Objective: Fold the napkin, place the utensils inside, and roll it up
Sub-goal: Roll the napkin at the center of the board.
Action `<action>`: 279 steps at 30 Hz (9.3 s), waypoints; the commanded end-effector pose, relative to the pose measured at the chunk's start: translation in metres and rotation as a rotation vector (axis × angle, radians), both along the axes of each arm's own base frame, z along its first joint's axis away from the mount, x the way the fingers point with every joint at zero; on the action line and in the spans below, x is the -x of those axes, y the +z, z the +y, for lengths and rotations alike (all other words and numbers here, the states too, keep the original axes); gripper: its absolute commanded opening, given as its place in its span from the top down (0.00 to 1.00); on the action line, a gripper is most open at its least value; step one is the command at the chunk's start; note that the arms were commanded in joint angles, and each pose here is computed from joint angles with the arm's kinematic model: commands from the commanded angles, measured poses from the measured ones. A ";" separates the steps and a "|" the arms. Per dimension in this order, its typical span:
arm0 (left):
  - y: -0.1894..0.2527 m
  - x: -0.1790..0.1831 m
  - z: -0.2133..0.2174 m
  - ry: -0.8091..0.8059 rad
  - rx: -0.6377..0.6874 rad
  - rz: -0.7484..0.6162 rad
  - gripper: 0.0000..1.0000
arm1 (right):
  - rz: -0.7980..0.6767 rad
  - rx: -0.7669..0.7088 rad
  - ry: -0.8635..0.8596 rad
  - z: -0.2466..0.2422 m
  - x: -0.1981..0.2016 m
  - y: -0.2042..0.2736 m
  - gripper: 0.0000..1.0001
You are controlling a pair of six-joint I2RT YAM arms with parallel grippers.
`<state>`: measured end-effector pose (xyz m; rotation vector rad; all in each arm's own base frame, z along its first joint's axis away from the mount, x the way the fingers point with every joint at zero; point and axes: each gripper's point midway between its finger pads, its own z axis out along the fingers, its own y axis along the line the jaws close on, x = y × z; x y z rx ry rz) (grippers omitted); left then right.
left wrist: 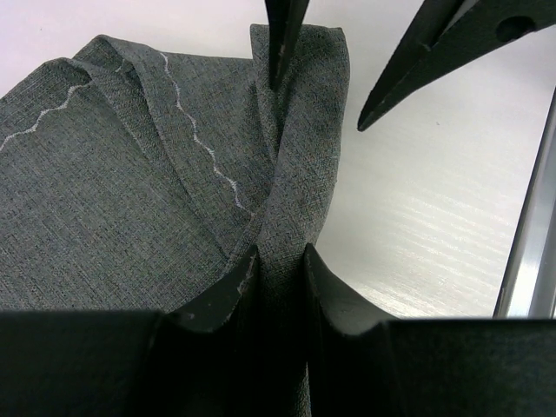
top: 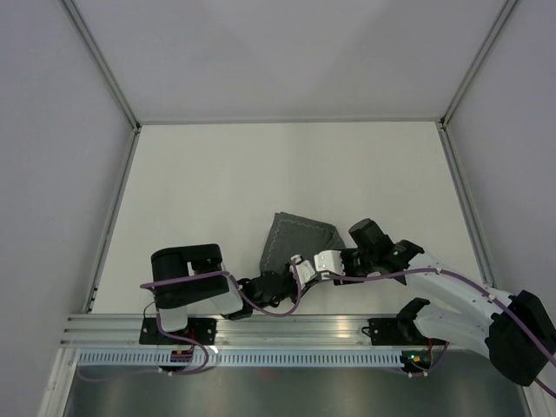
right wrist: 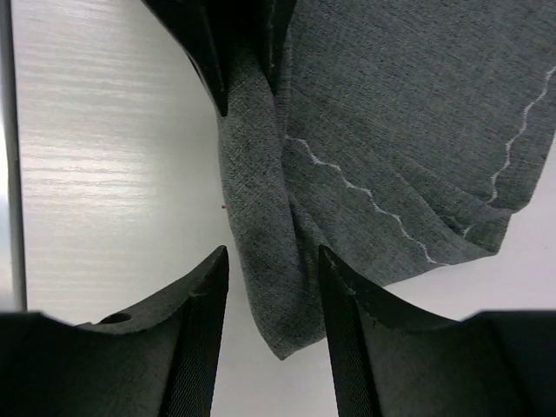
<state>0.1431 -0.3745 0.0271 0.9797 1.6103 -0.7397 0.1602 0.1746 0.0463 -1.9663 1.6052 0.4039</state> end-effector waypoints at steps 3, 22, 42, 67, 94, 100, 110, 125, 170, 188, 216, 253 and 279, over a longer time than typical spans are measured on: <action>-0.026 0.004 0.013 0.033 -0.071 0.061 0.98 | -0.080 -0.019 0.043 0.012 -0.003 0.000 0.48; -0.024 0.003 0.017 0.034 -0.052 0.043 0.98 | 0.053 -0.240 0.056 0.041 0.009 0.065 0.50; -0.021 -0.001 0.021 0.073 -0.007 0.038 0.98 | -0.049 -0.285 0.068 0.039 0.002 0.021 0.47; -0.009 0.000 0.026 0.052 -0.023 0.010 0.98 | -0.039 -0.165 0.099 0.052 0.001 0.000 0.41; -0.004 -0.002 0.030 0.035 0.004 -0.044 0.98 | 0.035 0.040 0.234 0.054 0.016 -0.034 0.47; -0.004 -0.003 0.029 0.035 0.006 -0.042 0.98 | 0.053 0.082 0.212 0.049 0.015 -0.046 0.77; 0.005 -0.016 0.046 0.152 0.040 -0.042 0.66 | 0.046 0.160 0.114 0.028 0.011 -0.063 1.00; 0.043 -0.029 0.068 0.286 0.209 -0.060 0.37 | 0.083 0.221 0.030 0.007 0.016 -0.074 1.00; -0.017 -0.205 0.102 0.685 -0.126 0.487 0.77 | 0.290 0.427 -0.148 0.000 0.015 -0.072 1.00; 0.162 -0.256 0.149 0.799 0.278 0.136 0.47 | 0.864 0.570 -0.084 0.008 0.008 -0.083 0.99; 0.147 -0.066 0.069 0.130 -0.065 -0.335 0.47 | 0.853 0.590 -0.237 0.019 -0.054 -0.121 0.99; 0.018 -0.007 -0.007 -0.349 -0.357 -0.588 0.48 | 0.842 0.577 -0.273 0.015 -0.058 -0.129 1.00; -0.015 -0.039 0.009 -0.289 -0.467 -0.360 0.65 | 0.834 0.558 -0.277 0.015 -0.062 -0.125 1.00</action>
